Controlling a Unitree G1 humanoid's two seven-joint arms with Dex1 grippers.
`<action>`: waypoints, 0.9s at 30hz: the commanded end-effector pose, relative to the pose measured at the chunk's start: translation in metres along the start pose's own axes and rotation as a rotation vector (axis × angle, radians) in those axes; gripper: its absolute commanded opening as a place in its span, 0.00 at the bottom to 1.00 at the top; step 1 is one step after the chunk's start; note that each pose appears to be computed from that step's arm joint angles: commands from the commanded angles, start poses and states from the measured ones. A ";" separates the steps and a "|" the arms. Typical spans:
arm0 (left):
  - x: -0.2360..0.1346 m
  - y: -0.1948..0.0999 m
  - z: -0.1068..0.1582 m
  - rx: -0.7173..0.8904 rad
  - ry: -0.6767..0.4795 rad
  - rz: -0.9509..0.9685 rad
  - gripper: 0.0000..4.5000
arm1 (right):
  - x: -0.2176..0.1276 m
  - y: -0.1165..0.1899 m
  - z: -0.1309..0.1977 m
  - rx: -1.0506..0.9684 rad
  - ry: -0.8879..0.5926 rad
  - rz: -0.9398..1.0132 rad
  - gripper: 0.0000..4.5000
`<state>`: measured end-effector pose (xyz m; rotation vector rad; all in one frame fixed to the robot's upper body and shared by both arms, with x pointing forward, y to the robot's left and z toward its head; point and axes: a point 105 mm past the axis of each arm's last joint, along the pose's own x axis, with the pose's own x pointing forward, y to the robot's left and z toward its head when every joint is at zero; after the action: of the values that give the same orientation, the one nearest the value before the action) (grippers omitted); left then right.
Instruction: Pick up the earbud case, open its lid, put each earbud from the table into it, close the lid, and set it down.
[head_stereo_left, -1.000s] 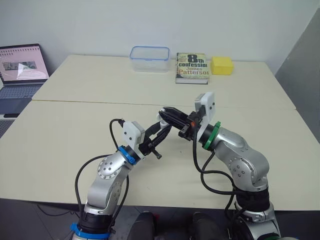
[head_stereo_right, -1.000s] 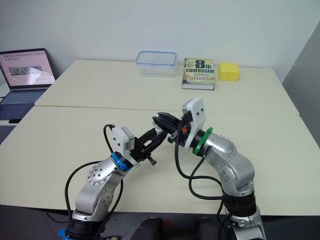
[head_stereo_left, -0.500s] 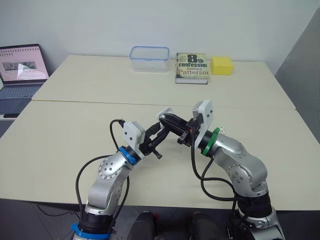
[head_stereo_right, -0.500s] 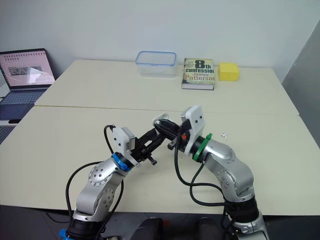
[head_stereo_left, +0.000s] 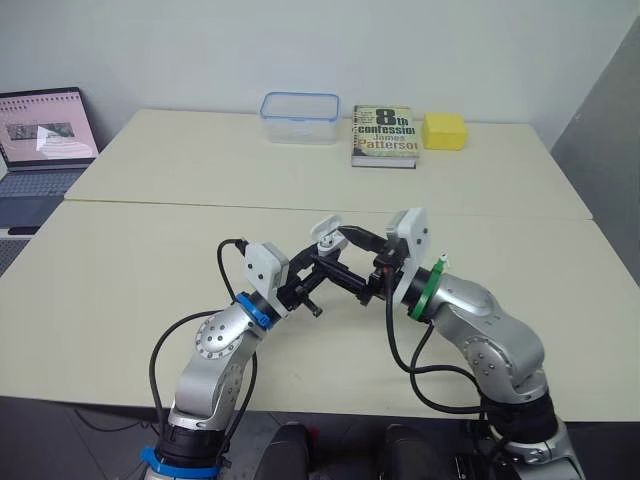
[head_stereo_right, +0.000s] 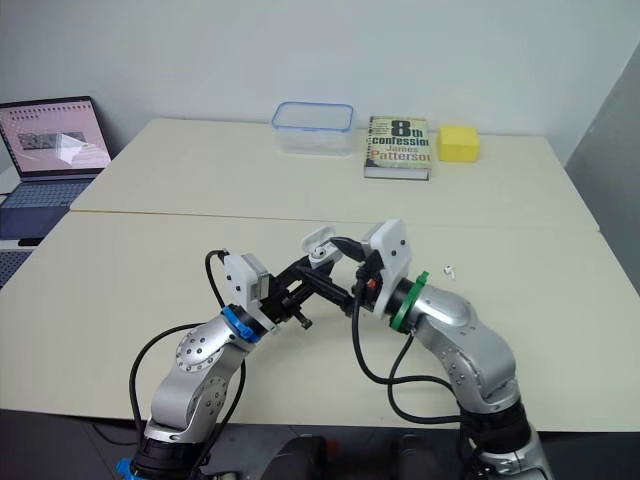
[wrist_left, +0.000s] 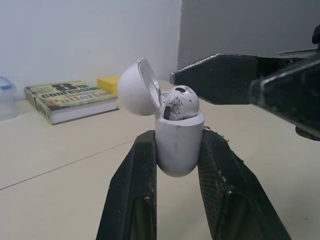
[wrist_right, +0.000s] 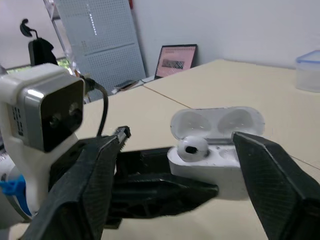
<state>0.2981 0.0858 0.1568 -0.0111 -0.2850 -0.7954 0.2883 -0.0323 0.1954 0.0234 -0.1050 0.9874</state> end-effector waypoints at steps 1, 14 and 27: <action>0.002 0.000 0.016 0.031 -0.066 -0.003 0.17 | -0.022 -0.008 0.026 -0.071 -0.041 -0.029 0.79; 0.003 0.010 0.014 0.044 -0.068 0.011 0.17 | -0.166 -0.077 0.025 -0.320 0.322 -0.306 0.79; 0.003 0.011 0.011 0.053 -0.064 0.009 0.17 | -0.261 -0.097 -0.021 -0.273 0.534 -0.527 0.79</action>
<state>0.3080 0.0939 0.1597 -0.0011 -0.3196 -0.7743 0.2307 -0.2921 0.1411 -0.4065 0.2813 0.4625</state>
